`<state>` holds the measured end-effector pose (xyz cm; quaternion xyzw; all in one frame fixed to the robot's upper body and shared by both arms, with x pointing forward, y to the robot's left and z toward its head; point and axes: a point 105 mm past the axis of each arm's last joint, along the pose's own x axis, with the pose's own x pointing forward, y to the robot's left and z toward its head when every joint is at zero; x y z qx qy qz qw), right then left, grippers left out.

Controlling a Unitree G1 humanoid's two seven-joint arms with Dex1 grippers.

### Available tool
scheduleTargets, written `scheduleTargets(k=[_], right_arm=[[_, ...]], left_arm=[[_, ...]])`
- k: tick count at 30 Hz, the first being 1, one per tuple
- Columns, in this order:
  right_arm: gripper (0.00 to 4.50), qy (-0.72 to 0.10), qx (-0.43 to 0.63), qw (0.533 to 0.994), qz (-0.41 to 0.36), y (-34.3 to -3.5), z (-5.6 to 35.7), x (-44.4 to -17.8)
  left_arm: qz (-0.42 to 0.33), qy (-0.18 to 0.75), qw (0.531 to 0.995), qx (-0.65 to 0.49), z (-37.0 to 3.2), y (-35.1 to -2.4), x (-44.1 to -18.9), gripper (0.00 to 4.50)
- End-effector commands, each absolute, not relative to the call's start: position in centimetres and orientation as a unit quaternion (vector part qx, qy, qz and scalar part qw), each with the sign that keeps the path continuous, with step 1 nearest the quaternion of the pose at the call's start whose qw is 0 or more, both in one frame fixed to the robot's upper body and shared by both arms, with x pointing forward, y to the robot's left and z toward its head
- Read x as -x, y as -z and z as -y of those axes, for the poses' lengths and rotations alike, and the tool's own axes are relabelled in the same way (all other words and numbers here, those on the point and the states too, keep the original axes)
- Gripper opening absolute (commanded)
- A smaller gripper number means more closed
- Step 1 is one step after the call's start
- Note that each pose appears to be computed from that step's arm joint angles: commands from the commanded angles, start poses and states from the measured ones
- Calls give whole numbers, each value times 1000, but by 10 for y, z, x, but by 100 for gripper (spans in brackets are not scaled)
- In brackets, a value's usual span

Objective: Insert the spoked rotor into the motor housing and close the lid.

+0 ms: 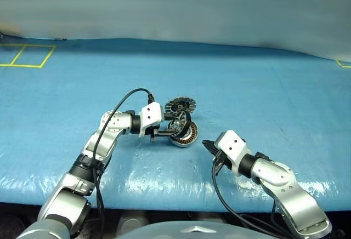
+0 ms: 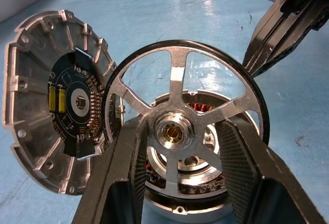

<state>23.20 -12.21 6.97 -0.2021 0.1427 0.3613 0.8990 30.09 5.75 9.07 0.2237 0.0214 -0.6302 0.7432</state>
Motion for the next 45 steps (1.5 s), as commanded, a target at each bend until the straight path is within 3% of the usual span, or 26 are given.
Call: scheduleTargets(k=[1, 14, 20, 31, 35, 45], right_arm=[[0, -358, 207, 903, -121, -79, 120, -235], [0, -355, 213, 903, -118, -75, 117, -239], [0, -356, 218, 901, -118, -75, 116, -242], [0, -354, 202, 908, -99, -84, 115, -243], [0, -366, 191, 908, -73, -96, 107, -246], [0, -387, 162, 907, -44, -96, 76, -268]], left_arm=[[-39, 645, 716, -265, -60, -86, -296, 172], [-37, 627, 722, -291, -64, -89, -302, 172], [-3, 611, 745, -269, -58, -105, -308, 361], [64, 633, 752, -175, -62, -155, -284, 361], [46, 628, 755, -182, -72, -145, -278, 361], [-7, 526, 841, -127, -102, -107, -283, 361]])
